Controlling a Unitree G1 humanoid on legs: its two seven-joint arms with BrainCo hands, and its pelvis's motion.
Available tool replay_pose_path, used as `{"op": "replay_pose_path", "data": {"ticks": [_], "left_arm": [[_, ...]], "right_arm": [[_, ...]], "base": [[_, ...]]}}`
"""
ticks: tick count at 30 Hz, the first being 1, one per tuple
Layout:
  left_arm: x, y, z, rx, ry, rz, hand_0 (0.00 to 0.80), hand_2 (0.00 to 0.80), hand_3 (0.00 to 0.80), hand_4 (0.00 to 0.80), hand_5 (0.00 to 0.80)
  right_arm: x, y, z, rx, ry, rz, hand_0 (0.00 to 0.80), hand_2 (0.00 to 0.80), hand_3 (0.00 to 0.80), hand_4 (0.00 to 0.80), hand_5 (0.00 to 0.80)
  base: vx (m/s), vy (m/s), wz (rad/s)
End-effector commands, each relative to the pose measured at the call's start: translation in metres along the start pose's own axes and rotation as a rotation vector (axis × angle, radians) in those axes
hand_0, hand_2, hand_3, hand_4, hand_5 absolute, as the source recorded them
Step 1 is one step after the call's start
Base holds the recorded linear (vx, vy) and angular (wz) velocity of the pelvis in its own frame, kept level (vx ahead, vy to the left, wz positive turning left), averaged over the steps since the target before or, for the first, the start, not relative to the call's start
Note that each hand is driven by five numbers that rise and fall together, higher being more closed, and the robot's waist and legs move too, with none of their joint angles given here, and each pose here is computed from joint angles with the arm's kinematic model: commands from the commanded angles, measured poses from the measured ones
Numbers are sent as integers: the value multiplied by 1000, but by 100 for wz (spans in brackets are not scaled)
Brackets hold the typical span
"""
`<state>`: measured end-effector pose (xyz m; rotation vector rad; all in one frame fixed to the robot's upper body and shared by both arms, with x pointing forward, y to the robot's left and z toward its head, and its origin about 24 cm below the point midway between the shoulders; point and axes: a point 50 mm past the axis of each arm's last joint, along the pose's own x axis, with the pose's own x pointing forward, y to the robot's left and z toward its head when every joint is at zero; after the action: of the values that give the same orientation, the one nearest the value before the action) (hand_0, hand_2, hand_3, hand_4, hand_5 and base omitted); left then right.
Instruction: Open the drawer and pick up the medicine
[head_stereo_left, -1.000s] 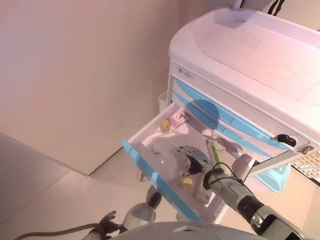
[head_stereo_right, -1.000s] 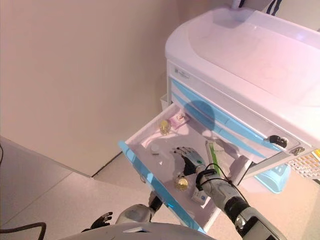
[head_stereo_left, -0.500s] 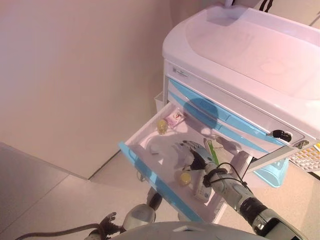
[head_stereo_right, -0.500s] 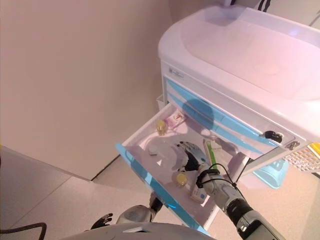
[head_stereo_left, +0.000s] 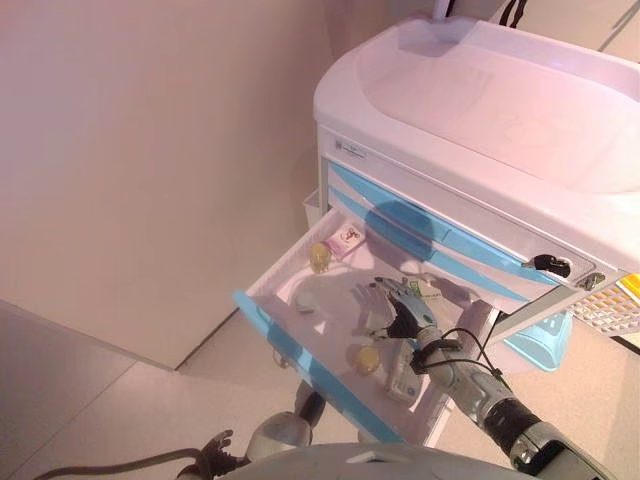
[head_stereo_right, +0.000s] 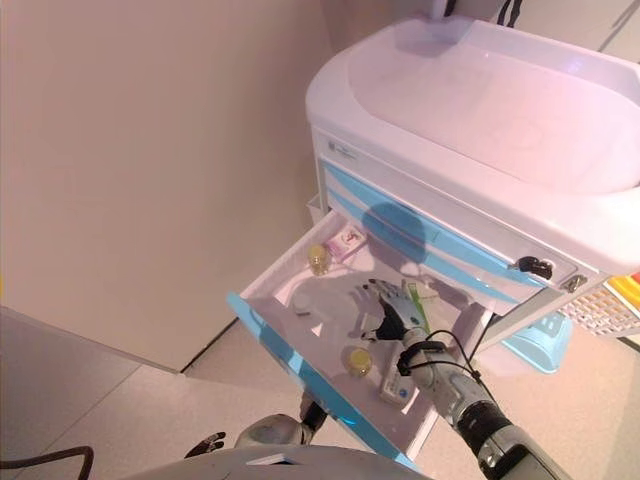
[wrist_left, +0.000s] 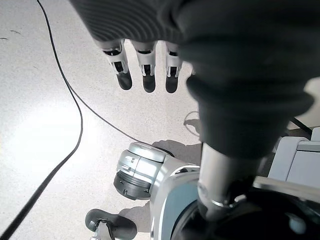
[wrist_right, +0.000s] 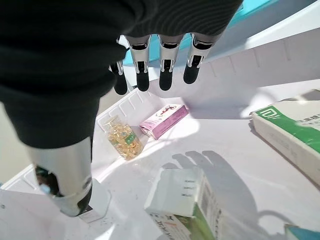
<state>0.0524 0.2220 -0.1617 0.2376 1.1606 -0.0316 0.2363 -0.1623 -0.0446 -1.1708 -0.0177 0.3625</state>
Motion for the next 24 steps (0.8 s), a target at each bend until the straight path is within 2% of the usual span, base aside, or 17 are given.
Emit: {"op": "replay_pose_path", "data": {"ticks": [1,10,24], "left_arm": [[2,-9,3,45,-13,-48,0,0,0,0,0],[3,10,9,65,-16,-23,0,0,0,0,0],[5,10,13,84,-19,-25,0,0,0,0,0]], "right_arm": [[3,-17,15,-97,-131,-30,0,0,0,0,0],[-9,6,7,-355,-213,331,0,0,0,0,0],[-13,31,17,-337,-250,435,0,0,0,0,0]], "base": [[0,0,0],[-1,-30,0],[0,-2,0]]}}
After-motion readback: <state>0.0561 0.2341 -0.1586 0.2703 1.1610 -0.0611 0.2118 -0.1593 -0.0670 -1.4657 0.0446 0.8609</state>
